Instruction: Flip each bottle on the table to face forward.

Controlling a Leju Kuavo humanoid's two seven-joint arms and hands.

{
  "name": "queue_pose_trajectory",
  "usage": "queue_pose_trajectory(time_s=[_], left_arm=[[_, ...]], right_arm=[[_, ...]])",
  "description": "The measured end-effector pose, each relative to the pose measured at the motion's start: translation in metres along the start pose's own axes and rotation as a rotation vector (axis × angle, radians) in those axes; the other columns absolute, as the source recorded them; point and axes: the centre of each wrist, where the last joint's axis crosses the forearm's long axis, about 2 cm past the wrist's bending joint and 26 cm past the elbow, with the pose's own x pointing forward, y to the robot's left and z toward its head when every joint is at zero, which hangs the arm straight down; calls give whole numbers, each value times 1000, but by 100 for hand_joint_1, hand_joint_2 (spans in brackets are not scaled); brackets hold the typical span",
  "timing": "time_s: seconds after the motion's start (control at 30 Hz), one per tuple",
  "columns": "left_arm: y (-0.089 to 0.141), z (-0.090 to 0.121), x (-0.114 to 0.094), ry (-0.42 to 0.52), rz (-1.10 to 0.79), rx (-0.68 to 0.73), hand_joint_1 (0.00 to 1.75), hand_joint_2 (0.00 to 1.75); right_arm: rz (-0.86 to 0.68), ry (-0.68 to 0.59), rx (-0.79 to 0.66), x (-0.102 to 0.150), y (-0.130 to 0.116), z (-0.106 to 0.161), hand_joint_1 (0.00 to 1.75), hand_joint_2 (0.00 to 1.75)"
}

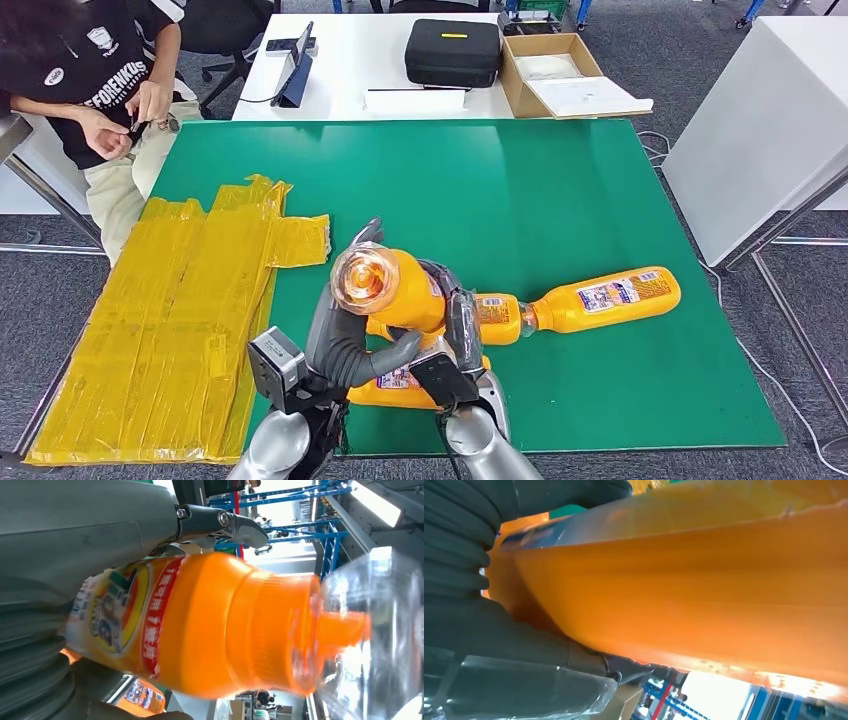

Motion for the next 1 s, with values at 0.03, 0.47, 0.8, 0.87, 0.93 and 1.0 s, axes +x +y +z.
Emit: queue_pose_trajectory(time_s=[0.03,0.47,0.8,0.87,0.93,1.0], left_arm=[[0,-1,0,1,2,1,0,175],[5,-5,-4,35,32,17,0,175],[9,-13,-8,48,45,18,0,175],[10,-14,-9,51,48,18,0,175],[10,-15,-10,54,51,19,0,175],[11,-15,-11,57,54,19,0,175]], right_arm=[[5,2,10,0,1,1,175,175],[72,38,60,-1,9,-2,175,175],[81,49,90,-4,8,-11,175,175],[84,50,93,-6,7,-12,175,175],[87,52,96,-7,6,-13,175,175],[88,54,98,-8,6,-13,175,175]])
